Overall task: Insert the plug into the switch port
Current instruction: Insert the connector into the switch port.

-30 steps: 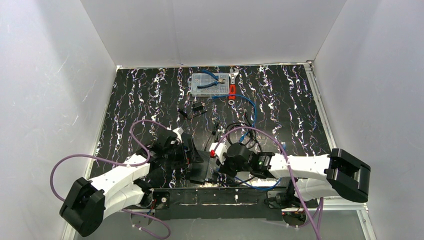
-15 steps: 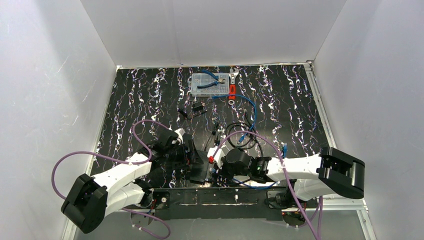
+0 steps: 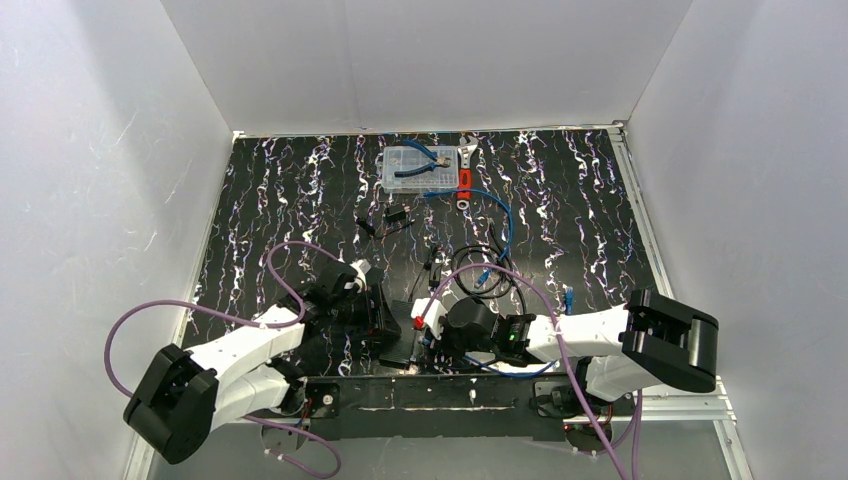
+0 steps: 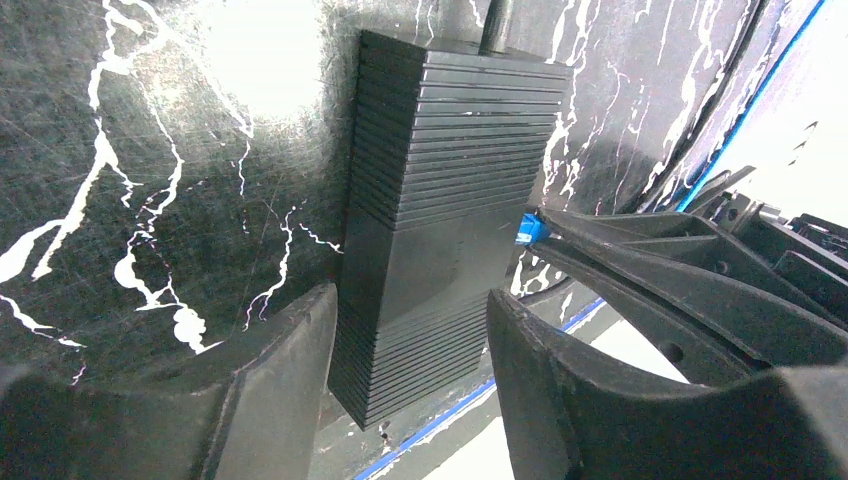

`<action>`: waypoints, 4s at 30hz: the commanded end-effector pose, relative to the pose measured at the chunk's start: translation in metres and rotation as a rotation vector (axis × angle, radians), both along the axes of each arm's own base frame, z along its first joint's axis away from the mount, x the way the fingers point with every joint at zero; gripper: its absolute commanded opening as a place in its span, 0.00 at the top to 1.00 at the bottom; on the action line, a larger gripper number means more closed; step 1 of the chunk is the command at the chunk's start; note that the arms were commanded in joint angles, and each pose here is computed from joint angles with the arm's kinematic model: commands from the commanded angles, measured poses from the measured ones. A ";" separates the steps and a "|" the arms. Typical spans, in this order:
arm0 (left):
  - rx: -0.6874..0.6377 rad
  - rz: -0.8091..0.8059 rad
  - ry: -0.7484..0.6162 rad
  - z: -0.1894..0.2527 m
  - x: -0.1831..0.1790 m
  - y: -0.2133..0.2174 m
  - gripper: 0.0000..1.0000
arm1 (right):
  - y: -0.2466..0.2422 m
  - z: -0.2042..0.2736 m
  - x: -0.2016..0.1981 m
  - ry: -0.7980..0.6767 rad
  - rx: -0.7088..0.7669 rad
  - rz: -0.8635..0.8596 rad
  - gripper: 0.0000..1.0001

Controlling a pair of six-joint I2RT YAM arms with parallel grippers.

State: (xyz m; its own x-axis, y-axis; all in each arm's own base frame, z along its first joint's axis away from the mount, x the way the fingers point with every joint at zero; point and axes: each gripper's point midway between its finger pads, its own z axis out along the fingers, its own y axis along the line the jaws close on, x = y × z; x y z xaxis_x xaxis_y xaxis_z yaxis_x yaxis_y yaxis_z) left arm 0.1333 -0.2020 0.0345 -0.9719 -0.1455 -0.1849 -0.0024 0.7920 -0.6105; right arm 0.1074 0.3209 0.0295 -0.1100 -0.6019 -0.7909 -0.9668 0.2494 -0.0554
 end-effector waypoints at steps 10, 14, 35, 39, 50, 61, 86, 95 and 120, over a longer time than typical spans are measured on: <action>0.006 -0.033 0.022 -0.006 -0.004 -0.002 0.53 | 0.027 0.030 0.005 -0.056 0.106 0.032 0.99; 0.007 -0.036 0.025 -0.007 -0.004 -0.002 0.55 | 0.030 0.031 0.004 -0.050 0.111 0.041 0.99; 0.000 -0.043 0.040 -0.011 -0.004 -0.005 0.62 | 0.041 0.037 -0.004 -0.013 0.154 0.078 0.99; 0.000 -0.048 0.044 -0.013 -0.005 -0.005 0.63 | 0.042 0.042 -0.001 -0.028 0.164 0.071 0.99; 0.005 -0.058 0.056 -0.017 -0.007 -0.004 0.66 | 0.044 0.062 0.004 -0.078 0.180 0.078 0.99; 0.009 -0.067 0.063 -0.021 -0.008 -0.005 0.68 | 0.046 0.072 0.005 -0.093 0.186 0.084 0.99; 0.024 -0.071 0.063 -0.019 -0.007 -0.003 0.51 | 0.044 0.074 0.007 -0.093 0.191 0.061 0.99; 0.036 -0.070 0.060 -0.018 -0.007 -0.001 0.45 | 0.040 0.073 0.007 -0.089 0.187 0.054 0.99; 0.106 -0.068 0.043 -0.018 -0.006 0.010 0.43 | 0.042 0.052 0.002 0.011 0.156 0.012 0.99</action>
